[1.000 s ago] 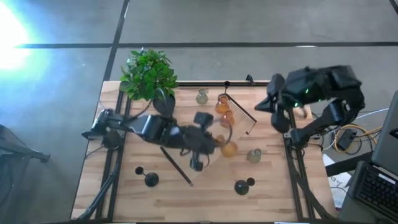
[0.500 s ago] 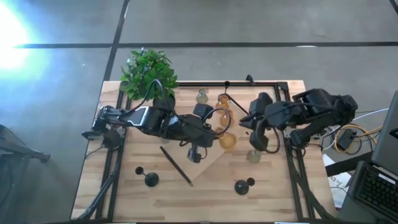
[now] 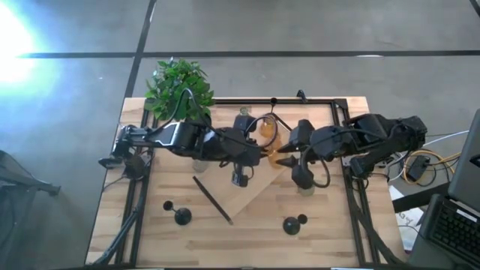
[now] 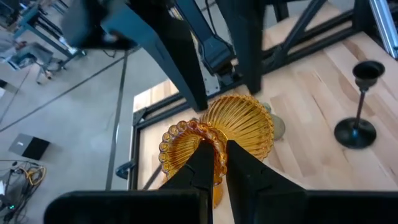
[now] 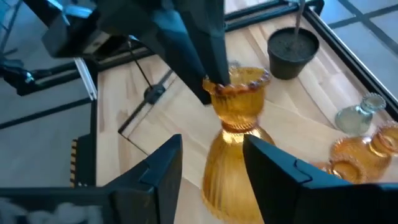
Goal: Pick & Place candle stick holders
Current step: Put the yellow glass candle holder on the shelf
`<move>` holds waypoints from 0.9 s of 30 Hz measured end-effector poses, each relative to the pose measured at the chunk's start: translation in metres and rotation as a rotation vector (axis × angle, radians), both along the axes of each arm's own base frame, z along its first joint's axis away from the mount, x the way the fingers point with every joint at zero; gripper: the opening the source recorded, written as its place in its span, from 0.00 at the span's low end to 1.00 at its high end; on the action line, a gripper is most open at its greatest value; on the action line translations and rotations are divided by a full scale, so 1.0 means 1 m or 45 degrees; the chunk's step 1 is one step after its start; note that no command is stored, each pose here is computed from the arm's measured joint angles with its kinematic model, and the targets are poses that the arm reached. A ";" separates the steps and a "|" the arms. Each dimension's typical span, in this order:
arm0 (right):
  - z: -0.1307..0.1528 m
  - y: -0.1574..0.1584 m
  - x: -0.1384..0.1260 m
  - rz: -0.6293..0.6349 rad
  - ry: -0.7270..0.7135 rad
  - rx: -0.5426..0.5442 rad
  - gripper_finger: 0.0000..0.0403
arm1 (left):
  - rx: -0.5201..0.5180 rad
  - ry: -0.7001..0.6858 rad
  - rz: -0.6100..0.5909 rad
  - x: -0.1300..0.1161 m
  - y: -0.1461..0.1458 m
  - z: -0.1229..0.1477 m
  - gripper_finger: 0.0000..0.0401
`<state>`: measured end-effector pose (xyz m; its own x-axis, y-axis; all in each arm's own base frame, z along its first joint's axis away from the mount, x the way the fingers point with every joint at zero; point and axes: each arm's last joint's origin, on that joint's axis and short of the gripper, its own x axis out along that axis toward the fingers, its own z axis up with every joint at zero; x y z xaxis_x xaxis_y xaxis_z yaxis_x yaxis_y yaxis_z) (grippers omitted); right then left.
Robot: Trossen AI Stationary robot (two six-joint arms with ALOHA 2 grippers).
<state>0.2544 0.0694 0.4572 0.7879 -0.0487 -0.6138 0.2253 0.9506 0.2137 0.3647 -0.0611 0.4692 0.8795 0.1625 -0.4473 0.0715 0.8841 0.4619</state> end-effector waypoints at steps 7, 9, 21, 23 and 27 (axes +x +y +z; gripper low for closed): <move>-0.008 0.002 0.006 0.026 0.013 -0.054 0.45 | -0.015 -0.012 -0.024 0.001 0.000 0.001 0.06; -0.008 0.001 0.006 0.015 0.007 -0.069 0.45 | -0.016 -0.013 -0.023 0.001 0.000 0.001 0.06; -0.006 0.000 0.009 -0.019 -0.003 -0.119 0.46 | -0.061 -0.027 -0.084 0.001 -0.003 0.002 0.06; -0.009 0.001 0.013 -0.013 0.015 -0.128 0.46 | -0.077 -0.061 -0.100 0.002 -0.003 0.004 0.06; -0.015 0.003 0.020 0.008 0.052 -0.159 0.46 | -0.063 -0.053 -0.092 0.002 -0.003 0.004 0.06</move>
